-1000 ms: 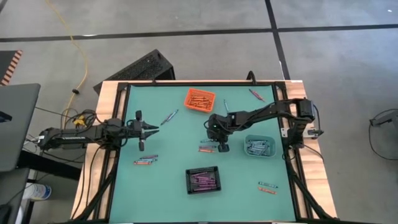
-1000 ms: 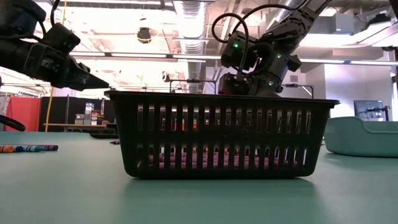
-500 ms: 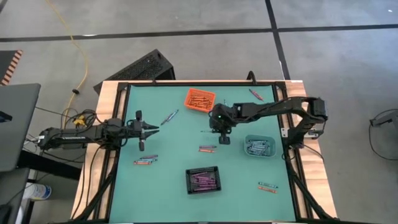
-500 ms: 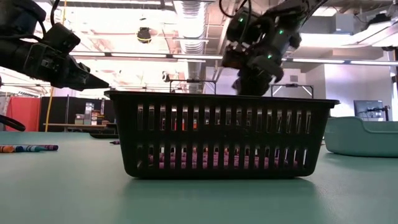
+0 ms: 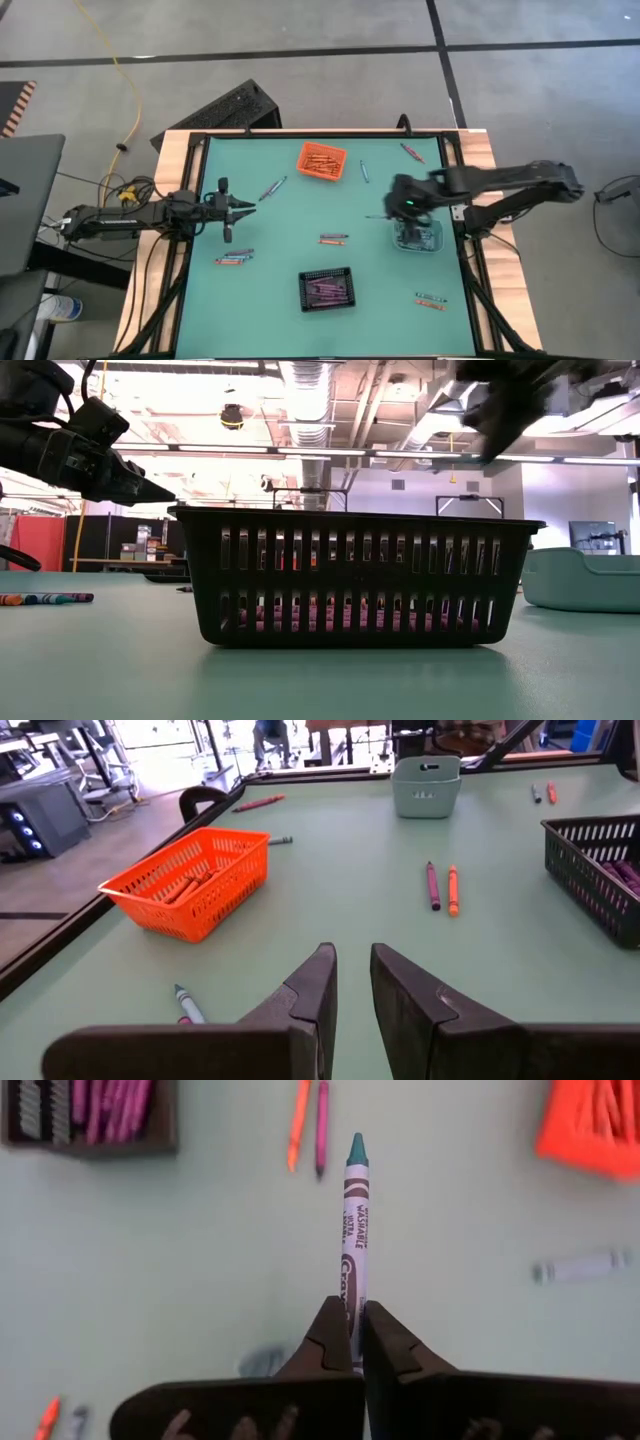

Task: Sort crayons
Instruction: Put the blue crayon into the blue bin

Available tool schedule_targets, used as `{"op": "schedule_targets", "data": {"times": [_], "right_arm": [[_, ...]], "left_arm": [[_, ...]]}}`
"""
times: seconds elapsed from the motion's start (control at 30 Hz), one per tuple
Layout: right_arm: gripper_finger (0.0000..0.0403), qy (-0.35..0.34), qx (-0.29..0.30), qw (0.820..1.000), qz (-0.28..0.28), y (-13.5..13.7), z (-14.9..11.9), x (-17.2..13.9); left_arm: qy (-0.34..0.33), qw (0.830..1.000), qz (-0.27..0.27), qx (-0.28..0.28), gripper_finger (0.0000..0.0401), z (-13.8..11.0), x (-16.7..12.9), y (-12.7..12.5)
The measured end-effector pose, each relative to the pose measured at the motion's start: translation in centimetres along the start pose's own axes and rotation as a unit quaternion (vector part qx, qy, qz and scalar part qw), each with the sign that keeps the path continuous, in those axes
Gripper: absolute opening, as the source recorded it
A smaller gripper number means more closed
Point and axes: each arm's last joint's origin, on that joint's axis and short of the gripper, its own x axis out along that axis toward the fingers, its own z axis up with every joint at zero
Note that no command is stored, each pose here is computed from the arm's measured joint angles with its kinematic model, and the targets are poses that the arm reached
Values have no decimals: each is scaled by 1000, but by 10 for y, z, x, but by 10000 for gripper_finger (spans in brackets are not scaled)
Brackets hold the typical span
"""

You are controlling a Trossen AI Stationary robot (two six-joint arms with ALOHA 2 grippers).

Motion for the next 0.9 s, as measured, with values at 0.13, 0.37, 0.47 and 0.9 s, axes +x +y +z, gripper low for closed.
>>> {"op": "schedule_targets", "data": {"times": [0.13, 0.37, 0.47, 0.9], "right_arm": [[4, 12, 32, 999, -19, 11, -37, -15], [4, 26, 71, 997, -22, 17, -84, -9], [4, 36, 68, 997, -21, 19, -94, -3], [4, 57, 63, 996, -18, 23, -103, 15]], "left_arm": [[0, 1000, 0, 0, 54, 0, 0, 0], [0, 1000, 0, 0, 55, 0, 0, 0], [0, 1000, 0, 0, 54, 0, 0, 0], [0, 1000, 0, 0, 54, 0, 0, 0]]}}
